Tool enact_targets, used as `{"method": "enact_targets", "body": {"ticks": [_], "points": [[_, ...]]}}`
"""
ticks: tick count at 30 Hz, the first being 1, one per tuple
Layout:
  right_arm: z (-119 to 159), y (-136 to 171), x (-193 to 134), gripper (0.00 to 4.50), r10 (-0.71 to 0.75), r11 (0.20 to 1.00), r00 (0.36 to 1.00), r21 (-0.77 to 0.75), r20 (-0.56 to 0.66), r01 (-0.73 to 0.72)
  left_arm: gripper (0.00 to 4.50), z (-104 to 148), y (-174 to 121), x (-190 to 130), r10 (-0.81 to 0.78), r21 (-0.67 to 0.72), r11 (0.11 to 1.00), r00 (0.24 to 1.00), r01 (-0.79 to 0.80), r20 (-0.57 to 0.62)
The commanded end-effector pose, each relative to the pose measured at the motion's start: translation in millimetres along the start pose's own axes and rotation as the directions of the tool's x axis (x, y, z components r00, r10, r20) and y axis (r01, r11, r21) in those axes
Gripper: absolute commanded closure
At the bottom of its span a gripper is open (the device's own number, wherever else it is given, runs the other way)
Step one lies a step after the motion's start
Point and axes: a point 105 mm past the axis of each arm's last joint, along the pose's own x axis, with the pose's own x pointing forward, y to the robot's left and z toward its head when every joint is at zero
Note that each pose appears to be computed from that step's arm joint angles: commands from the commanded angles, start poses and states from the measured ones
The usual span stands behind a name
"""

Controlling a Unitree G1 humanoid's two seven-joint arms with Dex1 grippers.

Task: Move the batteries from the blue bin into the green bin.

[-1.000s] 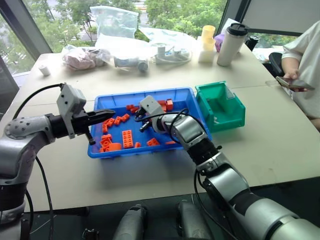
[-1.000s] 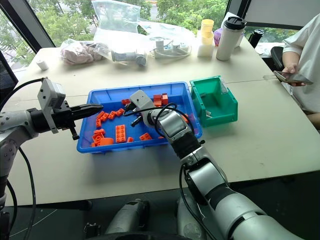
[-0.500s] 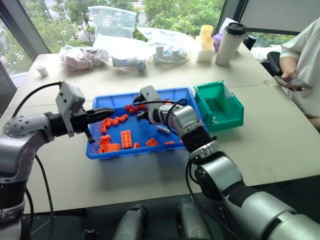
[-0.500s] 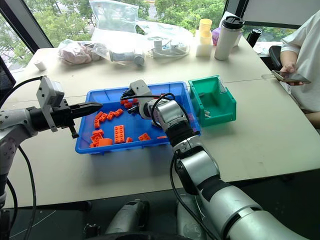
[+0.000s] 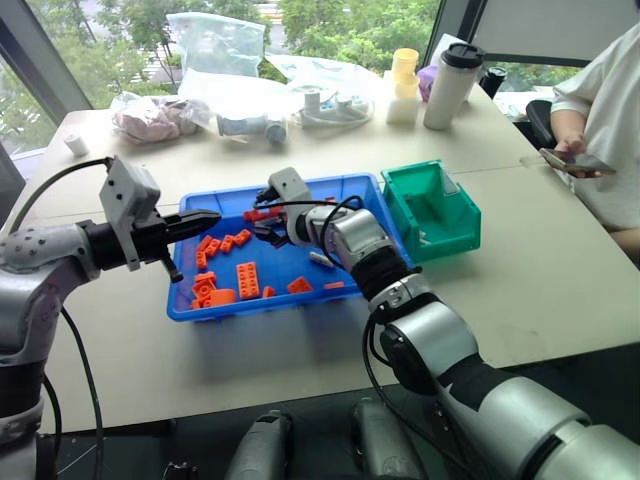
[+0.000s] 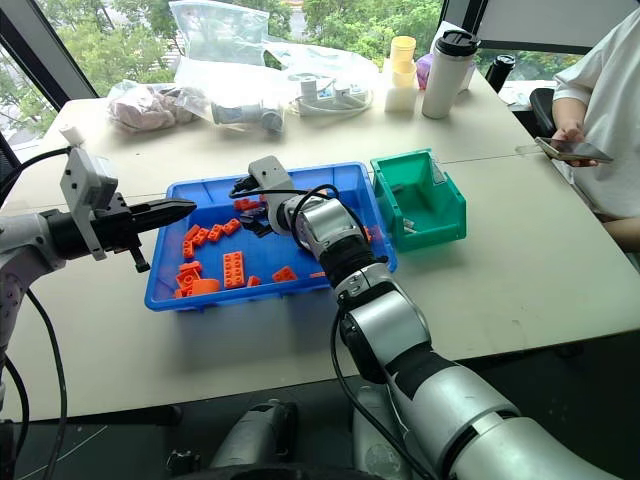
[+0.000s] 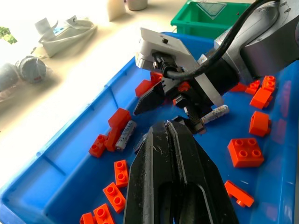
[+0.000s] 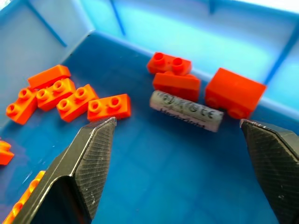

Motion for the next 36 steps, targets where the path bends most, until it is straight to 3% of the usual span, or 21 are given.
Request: {"method": "enact_targets", "body": {"ticks": [1,11,23,36], "points": [[7.3,18.7,5.6,0.04,0.075,0.992,0.997,-0.101,0.025,-0.072,4.5,23.6,12.5,-10.6,0.047,0.021,0.999,0.997,-0.049,0.067],[3.4,12.6,12.2,0.04,0.07,0.981,0.997,-0.185,0.033,-0.063,4.5,29.0,19.2,-19.8,0.058,0.032,0.998,0.997,-0.06,0.05],[29.8,1.9,5.7,0.04,0.051,0.975,0.993,-0.219,0.103,-0.028,4.5,28.6,16.4,-22.2,0.059,0.034,0.998,0.997,-0.06,0.04],[2.1,19.0,14.5,0.04,0.15,0.977,0.988,-0.156,0.026,-0.144,4.5,29.4,15.5,-23.8,0.07,0.034,0.997,0.997,-0.072,0.035]]}}
